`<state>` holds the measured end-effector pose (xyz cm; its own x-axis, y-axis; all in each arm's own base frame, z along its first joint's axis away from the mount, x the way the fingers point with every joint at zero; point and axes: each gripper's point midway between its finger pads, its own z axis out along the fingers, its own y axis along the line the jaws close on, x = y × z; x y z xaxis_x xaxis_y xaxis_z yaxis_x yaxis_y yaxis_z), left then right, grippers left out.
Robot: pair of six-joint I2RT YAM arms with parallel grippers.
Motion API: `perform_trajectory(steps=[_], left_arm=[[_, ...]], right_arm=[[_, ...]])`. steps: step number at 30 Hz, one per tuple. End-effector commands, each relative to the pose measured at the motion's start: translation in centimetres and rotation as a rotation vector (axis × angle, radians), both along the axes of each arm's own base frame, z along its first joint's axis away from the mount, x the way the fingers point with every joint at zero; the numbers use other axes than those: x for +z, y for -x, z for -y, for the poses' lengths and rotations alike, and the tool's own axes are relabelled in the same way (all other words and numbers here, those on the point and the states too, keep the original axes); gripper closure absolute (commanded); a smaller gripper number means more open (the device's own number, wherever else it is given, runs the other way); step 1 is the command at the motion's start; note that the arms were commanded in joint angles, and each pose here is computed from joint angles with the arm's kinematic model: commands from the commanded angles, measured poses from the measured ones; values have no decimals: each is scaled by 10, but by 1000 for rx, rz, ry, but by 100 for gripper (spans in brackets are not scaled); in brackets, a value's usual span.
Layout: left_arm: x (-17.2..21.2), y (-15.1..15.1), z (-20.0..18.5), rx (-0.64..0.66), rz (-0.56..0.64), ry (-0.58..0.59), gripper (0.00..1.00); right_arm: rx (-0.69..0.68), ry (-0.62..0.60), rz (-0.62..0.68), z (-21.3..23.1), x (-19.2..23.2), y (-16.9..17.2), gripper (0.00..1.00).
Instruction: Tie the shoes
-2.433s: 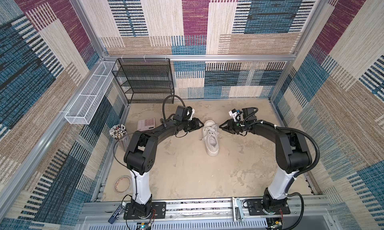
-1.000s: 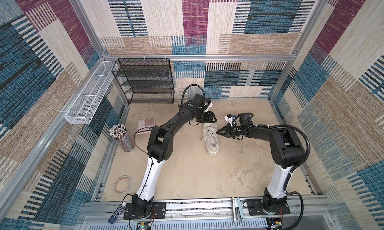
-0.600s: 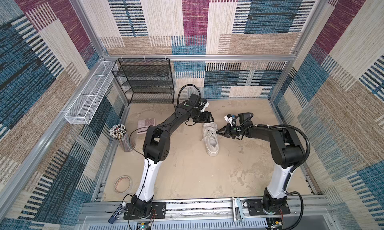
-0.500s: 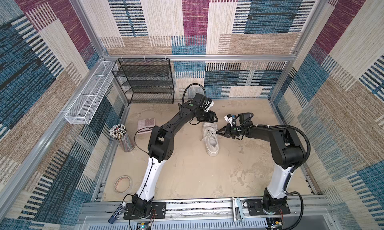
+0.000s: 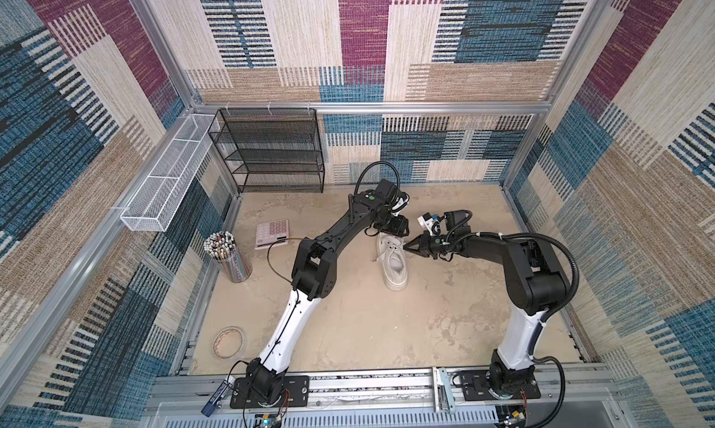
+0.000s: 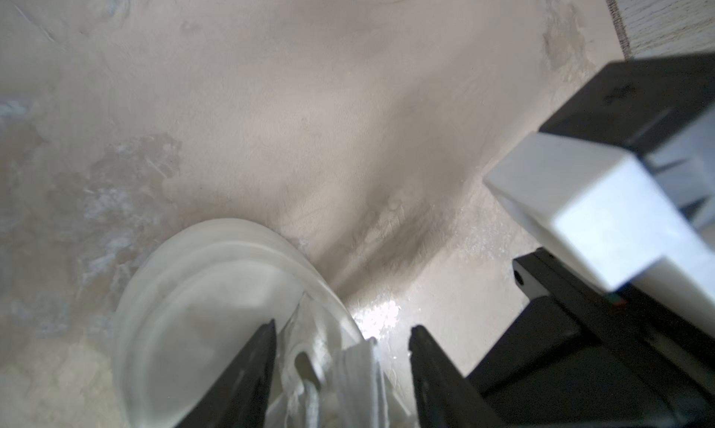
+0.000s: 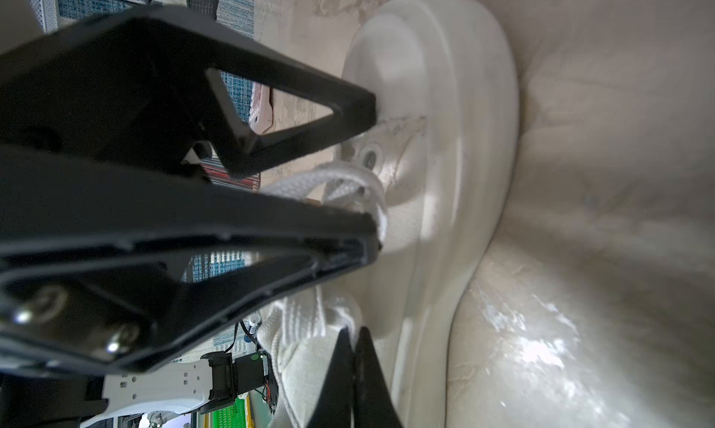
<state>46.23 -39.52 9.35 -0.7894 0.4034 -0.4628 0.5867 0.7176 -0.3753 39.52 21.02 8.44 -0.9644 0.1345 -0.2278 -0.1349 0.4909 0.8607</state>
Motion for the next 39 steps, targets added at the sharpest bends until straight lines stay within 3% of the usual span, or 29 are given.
perform_trajectory(steps=[1,4,11,17,39], left_arm=[[0,5,0,-17,-19,2,71],[5,-1,-6,23,-6,-11,100],[33,-19,-26,122,70,32,100],[37,-26,-46,197,47,87,100],[36,-30,-54,232,-12,196,100]], right_arm=[[7,-2,17,-1,3,0,100],[6,7,20,0,3,0,100],[1,18,22,2,6,3,100],[-5,35,13,4,4,9,100],[-60,114,-26,16,-9,12,100]])
